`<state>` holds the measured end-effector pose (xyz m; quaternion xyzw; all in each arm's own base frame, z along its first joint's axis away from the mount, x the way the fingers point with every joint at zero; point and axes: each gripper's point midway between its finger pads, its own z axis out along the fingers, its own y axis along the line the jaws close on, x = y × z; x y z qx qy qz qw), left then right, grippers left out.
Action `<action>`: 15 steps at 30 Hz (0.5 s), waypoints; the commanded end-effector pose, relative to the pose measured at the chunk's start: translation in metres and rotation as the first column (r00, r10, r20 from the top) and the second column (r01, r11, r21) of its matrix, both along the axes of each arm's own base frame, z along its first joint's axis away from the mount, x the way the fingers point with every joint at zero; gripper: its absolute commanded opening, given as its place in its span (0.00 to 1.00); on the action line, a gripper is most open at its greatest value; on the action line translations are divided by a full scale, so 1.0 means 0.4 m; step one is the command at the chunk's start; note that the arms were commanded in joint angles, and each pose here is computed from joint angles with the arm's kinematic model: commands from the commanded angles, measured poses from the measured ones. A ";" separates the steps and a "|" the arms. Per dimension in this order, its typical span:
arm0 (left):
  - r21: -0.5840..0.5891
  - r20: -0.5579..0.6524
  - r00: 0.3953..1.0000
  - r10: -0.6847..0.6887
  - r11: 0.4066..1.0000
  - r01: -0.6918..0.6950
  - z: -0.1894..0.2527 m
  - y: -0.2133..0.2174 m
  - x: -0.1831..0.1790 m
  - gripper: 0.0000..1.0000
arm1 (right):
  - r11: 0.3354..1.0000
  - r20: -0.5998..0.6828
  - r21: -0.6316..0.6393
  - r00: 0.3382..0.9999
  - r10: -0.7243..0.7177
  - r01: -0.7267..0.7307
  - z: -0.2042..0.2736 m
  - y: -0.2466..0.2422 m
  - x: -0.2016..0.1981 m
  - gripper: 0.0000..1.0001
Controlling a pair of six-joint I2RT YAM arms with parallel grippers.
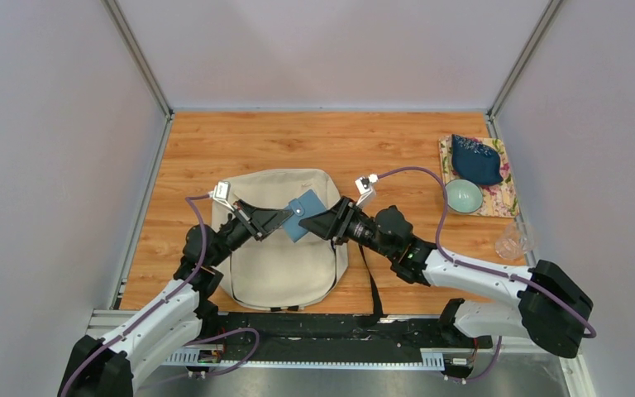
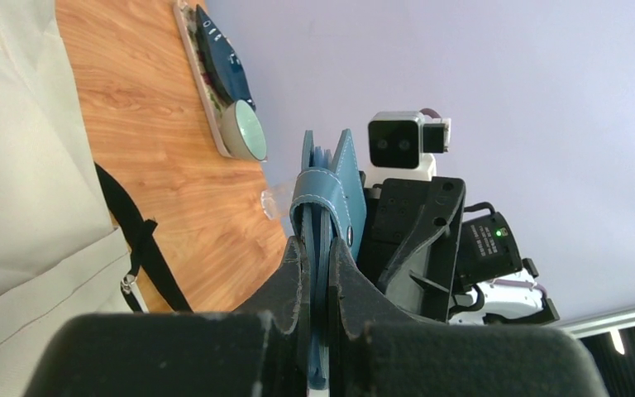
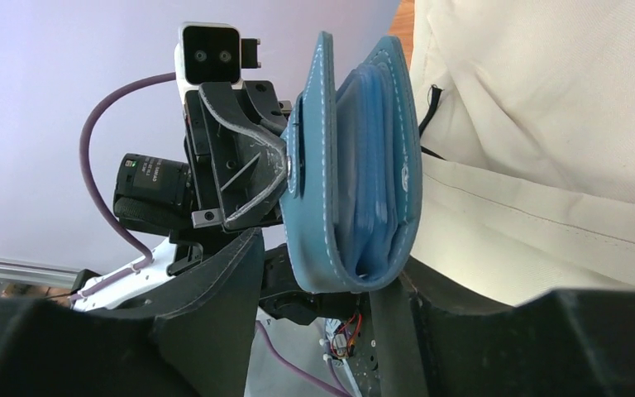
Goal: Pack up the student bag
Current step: Pick up the personal item from the center of the board.
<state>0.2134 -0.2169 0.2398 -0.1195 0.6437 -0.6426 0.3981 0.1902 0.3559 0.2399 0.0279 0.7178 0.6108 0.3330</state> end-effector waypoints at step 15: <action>-0.075 0.065 0.996 -0.053 0.996 0.058 0.053 -0.008 -0.028 0.00 | 0.992 0.082 0.124 0.996 -0.024 0.013 0.101 0.016 0.028 0.34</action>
